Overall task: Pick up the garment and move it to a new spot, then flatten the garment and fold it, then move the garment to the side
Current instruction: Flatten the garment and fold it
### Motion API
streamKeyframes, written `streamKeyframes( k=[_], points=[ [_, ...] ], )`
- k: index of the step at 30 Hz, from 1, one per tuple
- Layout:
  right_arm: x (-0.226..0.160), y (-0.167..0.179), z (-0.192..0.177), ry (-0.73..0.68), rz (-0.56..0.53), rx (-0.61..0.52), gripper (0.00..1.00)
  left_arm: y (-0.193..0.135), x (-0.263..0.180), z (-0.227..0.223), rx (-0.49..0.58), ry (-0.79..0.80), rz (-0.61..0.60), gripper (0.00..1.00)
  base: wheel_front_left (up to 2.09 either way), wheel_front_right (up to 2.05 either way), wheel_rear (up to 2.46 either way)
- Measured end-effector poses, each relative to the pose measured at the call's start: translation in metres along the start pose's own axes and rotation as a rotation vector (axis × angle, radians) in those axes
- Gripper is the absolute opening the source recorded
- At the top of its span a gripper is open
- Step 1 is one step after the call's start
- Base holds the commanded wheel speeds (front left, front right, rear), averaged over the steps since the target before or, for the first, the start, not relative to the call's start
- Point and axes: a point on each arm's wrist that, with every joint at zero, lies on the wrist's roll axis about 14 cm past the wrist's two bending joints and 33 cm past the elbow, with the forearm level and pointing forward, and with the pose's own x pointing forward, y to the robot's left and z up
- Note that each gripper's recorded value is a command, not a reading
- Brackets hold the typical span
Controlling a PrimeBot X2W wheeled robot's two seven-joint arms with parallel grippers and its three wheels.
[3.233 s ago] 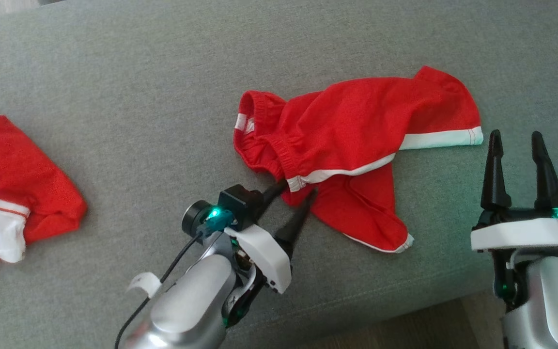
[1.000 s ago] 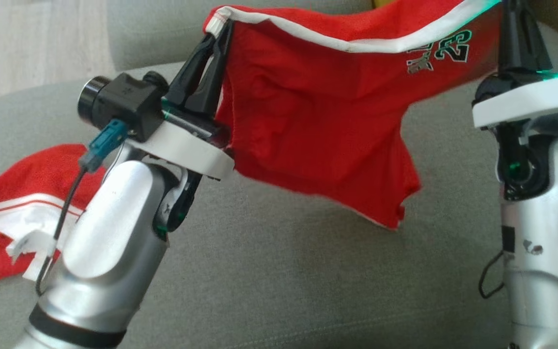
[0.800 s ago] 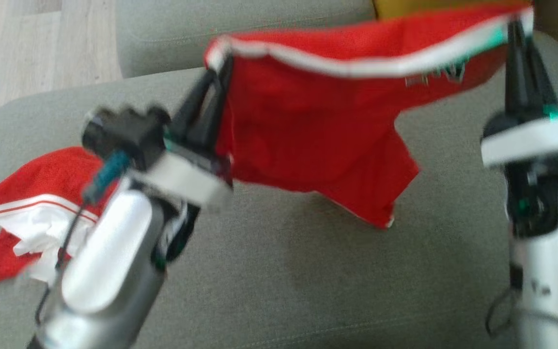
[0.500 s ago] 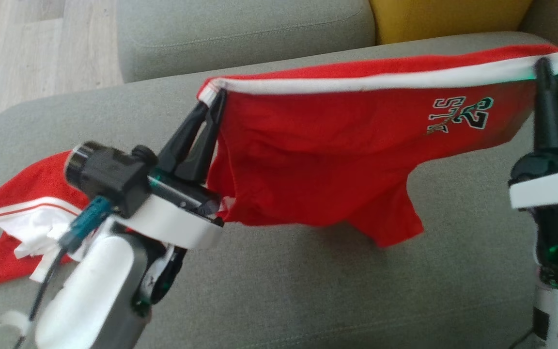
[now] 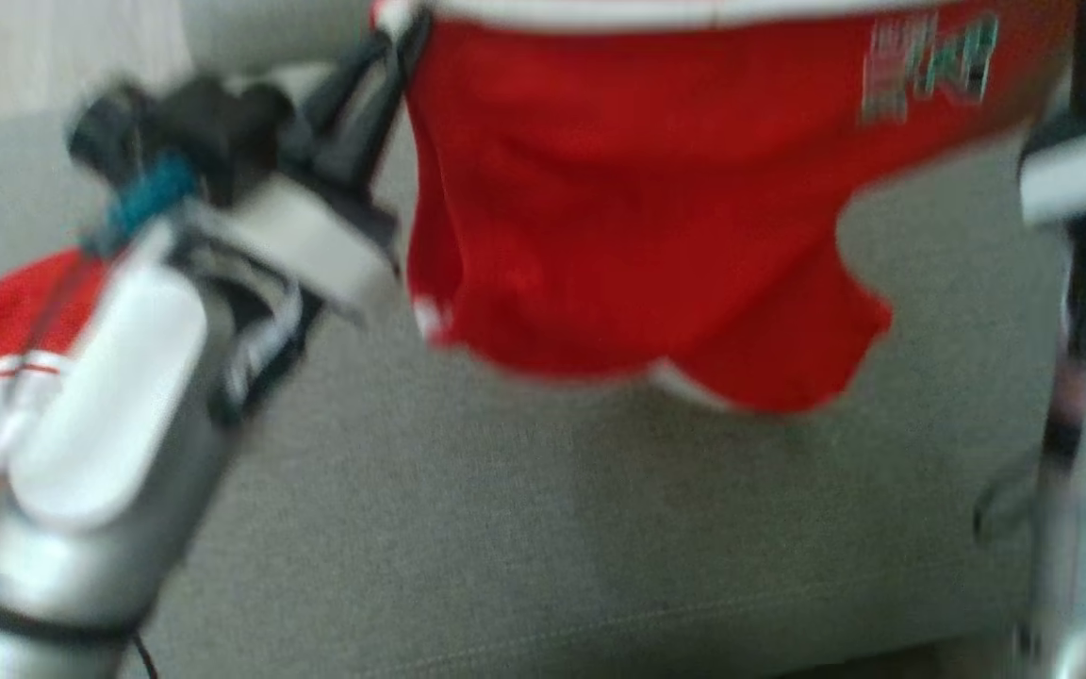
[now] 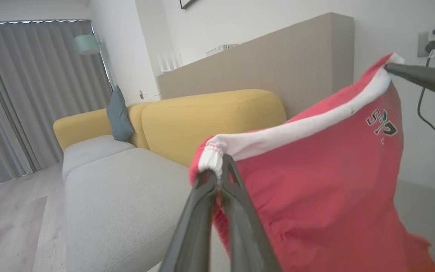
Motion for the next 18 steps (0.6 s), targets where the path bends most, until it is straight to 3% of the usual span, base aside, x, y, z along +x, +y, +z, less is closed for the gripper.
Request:
streamKeyframes(
  k=[5, 12, 15, 18],
  points=[
    [0.078, 0.004, -0.001, -0.012, 0.012, -0.063, 0.0, 0.048, 0.05, -0.02, 0.06, 0.019, 0.011, 0.0, 0.0, 0.0, 0.0],
    [0.163, 0.02, 0.016, -0.183, 0.051, -0.124, 0.0, 0.123, 0.112, -0.012, 0.087, -0.125, 0.139, 0.0, 0.0, 0.0, 0.0],
    [0.175, 0.012, -0.01, -0.172, 0.037, -0.113, 0.0, 0.131, 0.121, -0.034, 0.052, -0.126, 0.161, 0.0, 0.0, 0.0, 0.0],
    [0.175, -0.003, -0.064, -0.058, 0.01, -0.098, 0.0, 0.128, 0.12, -0.071, 0.018, -0.06, 0.156, 0.0, 0.0, 0.0, 0.0]
  ],
)
